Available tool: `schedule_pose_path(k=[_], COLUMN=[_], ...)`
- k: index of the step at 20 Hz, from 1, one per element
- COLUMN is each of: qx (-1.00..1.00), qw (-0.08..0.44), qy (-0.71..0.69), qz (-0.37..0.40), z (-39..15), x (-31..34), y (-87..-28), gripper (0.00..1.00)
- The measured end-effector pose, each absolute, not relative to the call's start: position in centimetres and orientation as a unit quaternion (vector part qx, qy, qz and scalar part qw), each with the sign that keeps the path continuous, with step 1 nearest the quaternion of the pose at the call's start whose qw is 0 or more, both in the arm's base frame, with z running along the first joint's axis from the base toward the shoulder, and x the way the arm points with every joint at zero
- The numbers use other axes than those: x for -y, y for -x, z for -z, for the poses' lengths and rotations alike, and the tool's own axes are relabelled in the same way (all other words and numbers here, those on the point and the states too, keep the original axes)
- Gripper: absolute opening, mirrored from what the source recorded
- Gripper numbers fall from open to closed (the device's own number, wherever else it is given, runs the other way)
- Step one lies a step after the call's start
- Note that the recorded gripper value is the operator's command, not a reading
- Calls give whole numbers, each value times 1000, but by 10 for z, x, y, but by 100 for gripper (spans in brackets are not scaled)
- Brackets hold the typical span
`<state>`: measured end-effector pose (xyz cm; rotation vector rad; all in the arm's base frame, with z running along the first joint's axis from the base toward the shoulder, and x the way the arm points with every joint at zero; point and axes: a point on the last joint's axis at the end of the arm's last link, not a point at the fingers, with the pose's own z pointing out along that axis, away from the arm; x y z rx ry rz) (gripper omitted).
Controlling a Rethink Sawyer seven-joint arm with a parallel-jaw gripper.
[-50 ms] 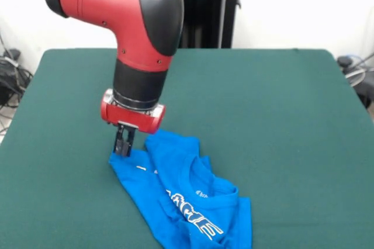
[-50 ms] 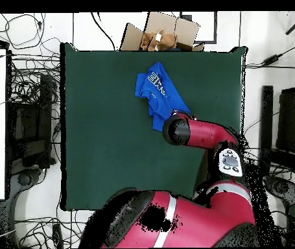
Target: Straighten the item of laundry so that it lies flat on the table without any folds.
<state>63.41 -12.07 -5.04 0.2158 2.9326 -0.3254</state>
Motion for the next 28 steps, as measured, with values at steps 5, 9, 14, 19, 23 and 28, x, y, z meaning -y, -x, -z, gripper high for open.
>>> schedule_pose_path(k=[5,9,14,19,23,28], qx=[-984,-980,-976,-974,-974,-973], qw=[111,132,159,163,164,164], qy=[-83,-90,-96,-100,-103,-107], qz=[111,114,118,120,121,122], z=[61,63,66,66,66,66], x=[137,151,165,167,169,170], y=[-631,-632,-633,-634,-634,-635], gripper=[0,0,0,0,0,0])
